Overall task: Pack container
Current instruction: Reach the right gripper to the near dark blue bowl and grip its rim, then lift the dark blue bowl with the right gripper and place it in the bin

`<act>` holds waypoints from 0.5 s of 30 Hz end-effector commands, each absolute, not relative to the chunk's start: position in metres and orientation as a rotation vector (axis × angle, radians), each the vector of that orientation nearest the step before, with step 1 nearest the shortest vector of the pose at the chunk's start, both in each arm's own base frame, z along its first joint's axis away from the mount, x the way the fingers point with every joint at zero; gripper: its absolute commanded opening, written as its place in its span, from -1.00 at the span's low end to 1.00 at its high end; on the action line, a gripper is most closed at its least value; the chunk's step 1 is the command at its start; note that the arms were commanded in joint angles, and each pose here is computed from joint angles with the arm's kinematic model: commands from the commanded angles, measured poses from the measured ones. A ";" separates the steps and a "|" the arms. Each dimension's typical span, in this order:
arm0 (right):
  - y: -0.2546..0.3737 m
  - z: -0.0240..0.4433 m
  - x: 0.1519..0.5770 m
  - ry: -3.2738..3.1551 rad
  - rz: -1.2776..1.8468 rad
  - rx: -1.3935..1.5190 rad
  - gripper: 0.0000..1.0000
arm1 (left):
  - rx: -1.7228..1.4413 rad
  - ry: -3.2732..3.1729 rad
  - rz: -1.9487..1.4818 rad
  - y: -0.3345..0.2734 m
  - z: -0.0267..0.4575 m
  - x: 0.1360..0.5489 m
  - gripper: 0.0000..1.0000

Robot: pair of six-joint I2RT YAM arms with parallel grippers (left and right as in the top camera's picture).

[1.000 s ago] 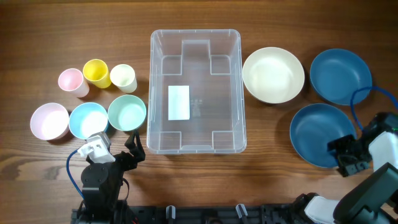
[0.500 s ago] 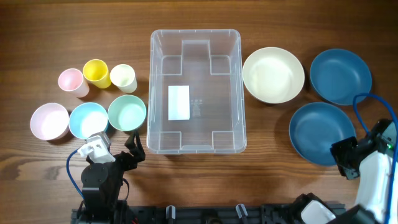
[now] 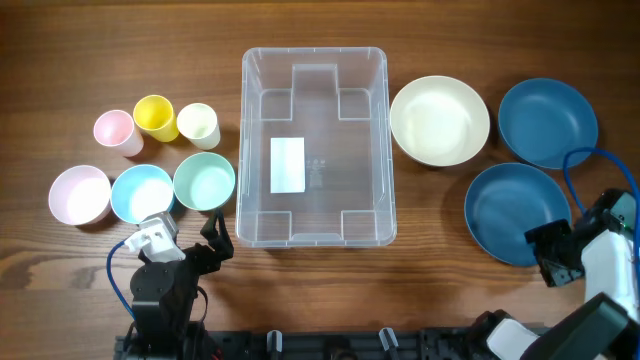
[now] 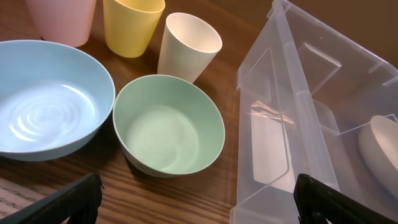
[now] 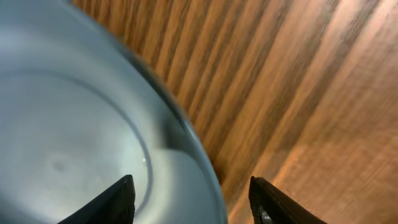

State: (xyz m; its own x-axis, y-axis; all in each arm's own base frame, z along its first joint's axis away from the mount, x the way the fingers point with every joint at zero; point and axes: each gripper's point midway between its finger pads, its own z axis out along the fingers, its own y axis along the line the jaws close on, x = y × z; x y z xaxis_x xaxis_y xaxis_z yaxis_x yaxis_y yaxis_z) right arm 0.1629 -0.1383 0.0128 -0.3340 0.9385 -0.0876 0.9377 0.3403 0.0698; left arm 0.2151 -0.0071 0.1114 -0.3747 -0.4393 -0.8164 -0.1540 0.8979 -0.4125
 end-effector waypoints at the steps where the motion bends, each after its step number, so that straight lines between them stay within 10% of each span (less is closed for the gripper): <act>1: -0.135 0.002 0.161 2.494 0.031 1.787 -0.11 | -0.421 1.950 -0.334 -0.010 0.112 0.215 1.00; 8: -0.135 0.020 0.162 2.468 0.029 1.751 -0.88 | -0.421 1.950 -0.334 -0.010 0.112 0.215 1.00; 15: -0.117 0.107 0.180 2.336 0.207 1.575 -0.91 | -0.421 1.950 -0.334 -0.010 0.112 0.215 0.99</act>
